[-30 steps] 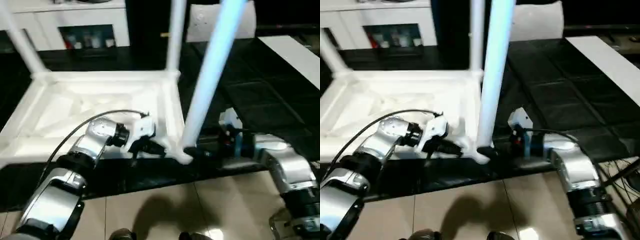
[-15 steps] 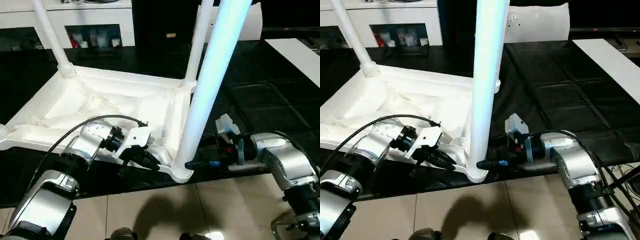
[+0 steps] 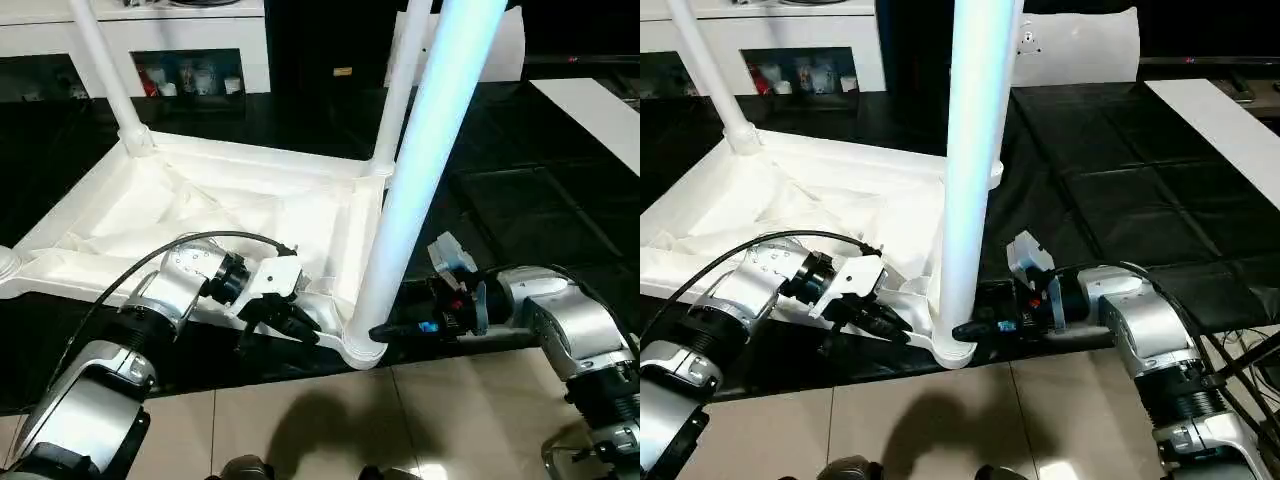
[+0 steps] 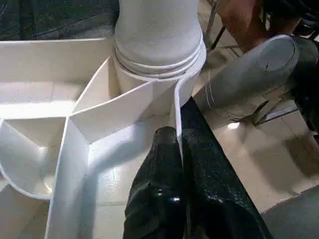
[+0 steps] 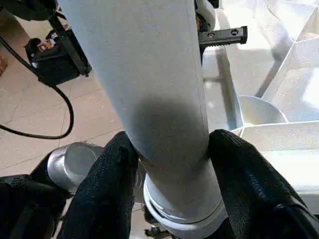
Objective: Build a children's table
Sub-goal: Rotate leg to tighten
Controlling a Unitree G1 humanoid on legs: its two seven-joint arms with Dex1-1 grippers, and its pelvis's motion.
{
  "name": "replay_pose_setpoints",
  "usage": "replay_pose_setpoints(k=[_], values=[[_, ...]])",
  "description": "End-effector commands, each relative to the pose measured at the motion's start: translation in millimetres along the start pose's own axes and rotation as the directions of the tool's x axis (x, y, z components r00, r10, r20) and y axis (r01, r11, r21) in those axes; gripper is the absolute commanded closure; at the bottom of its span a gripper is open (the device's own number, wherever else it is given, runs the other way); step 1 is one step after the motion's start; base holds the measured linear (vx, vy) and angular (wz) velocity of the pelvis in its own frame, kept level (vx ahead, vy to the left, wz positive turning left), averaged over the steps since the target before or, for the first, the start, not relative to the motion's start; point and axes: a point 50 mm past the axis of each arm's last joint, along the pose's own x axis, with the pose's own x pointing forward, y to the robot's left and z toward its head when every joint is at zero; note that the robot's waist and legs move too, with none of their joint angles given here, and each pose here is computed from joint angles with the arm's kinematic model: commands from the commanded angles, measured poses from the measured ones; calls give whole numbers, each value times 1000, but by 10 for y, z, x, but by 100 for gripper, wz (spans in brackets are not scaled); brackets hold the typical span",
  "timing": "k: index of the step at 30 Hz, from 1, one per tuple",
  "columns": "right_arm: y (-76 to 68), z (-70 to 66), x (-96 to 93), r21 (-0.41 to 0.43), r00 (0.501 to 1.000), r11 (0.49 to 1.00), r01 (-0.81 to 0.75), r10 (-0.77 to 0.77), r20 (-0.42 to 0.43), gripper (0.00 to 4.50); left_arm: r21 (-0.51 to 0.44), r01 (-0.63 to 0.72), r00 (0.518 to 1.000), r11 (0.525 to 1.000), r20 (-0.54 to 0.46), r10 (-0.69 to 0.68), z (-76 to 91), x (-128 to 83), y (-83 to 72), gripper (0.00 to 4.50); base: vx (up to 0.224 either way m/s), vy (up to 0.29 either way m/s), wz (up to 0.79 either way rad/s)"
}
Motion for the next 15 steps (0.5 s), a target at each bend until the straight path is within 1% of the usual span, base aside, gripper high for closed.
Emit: replay_pose_setpoints(k=[1, 2, 3, 4, 7, 8, 9, 10, 11, 13, 15], values=[[22, 66, 53, 7, 998, 1000, 19, -20, 63, 252, 14, 13, 1000, 1000, -2, -13, 53, 99, 27, 450, 0, 0, 0], [22, 66, 53, 7, 998, 1000, 19, -20, 63, 253, 14, 13, 1000, 1000, -2, -13, 53, 99, 27, 450, 0, 0, 0], [11, 61, 97, 21, 994, 997, 74, -75, 84, 253, -6, -48, 999, 999, 4, 48, 69, 129, 87, 450, 0, 0, 0], [5, 54, 114, 23, 992, 995, 95, -96, 86, 253, -12, -69, 998, 998, 4, 69, 74, 140, 108, 450, 0, 0, 0], [-26, 16, 166, 27, 982, 985, 170, -172, 74, 253, -33, -134, 991, 990, 5, 134, 96, 179, 174, 450, 0, 0, 0], [-107, -47, 242, 61, 954, 955, 291, -294, 51, 253, -85, -216, 974, 973, 46, 221, 163, 259, 267, 450, 0, 0, 0], [-124, -58, 257, 69, 947, 947, 314, -318, 48, 254, -96, -230, 970, 968, 55, 236, 178, 275, 285, 450, 0, 0, 0], [-183, -66, 297, 108, 917, 916, 386, -394, 59, 255, -118, -264, 959, 957, 75, 273, 223, 318, 330, 450, 0, 0, 0], [-214, -60, 330, 133, 898, 896, 423, -434, 71, 255, -134, -282, 952, 950, 84, 295, 252, 348, 357, 450, 0, 0, 0], [-228, -54, 352, 150, 886, 884, 443, -457, 78, 259, -145, -293, 947, 945, 90, 307, 270, 367, 373, 450, 0, 0, 0], [-282, -30, 438, 193, 837, 835, 515, -538, 97, 259, -176, -361, 920, 916, 93, 381, 325, 421, 449, 450, 0, 0, 0]])
